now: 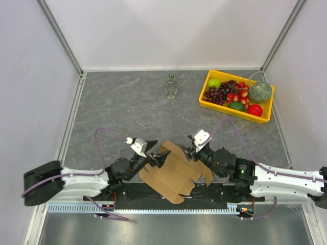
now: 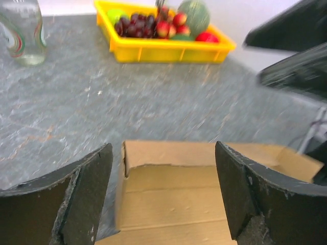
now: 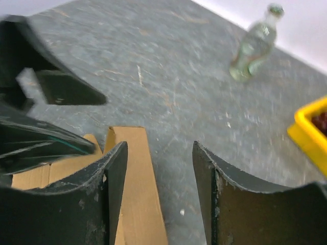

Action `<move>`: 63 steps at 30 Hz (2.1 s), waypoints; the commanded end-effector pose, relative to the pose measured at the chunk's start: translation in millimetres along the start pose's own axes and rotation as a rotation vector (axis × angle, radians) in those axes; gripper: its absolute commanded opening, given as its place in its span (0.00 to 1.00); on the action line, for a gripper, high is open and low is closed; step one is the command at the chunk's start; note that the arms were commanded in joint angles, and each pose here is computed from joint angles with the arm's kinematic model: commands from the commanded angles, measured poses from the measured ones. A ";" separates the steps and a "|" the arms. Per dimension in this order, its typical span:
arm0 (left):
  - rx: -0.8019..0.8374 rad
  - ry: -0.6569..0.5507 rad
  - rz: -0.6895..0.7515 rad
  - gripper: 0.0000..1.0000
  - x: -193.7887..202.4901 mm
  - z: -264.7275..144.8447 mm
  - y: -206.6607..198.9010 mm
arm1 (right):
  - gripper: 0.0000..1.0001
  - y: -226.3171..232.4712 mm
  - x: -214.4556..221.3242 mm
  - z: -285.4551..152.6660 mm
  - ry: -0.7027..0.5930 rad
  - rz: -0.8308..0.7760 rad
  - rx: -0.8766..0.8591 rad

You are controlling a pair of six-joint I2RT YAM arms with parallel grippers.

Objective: Fold the paper box

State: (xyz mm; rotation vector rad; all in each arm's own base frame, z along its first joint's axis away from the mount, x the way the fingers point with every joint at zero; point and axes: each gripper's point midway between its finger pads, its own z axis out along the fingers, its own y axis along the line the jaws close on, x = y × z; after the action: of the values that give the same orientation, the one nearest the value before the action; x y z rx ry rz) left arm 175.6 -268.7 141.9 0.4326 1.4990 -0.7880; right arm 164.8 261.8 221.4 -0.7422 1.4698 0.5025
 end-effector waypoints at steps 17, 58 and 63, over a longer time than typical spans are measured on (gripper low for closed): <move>-0.178 0.003 -0.060 0.34 -62.6 -27.5 25.9 | 0.60 -40.6 62.2 -54.8 0.562 0.518 0.495; 0.321 0.446 -0.066 0.02 23.2 43.8 -32.7 | 0.42 7.5 145.9 -116.6 0.868 0.728 0.374; 0.319 0.463 -0.074 0.02 29.7 40.2 -31.7 | 0.40 9.6 151.2 -116.2 0.873 0.731 0.371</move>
State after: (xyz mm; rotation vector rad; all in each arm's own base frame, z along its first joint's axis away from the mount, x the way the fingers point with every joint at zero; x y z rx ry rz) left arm 180.7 -320.7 117.5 0.8563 1.8578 -0.9990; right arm 84.2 156.4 75.6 -0.1147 2.6055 0.3765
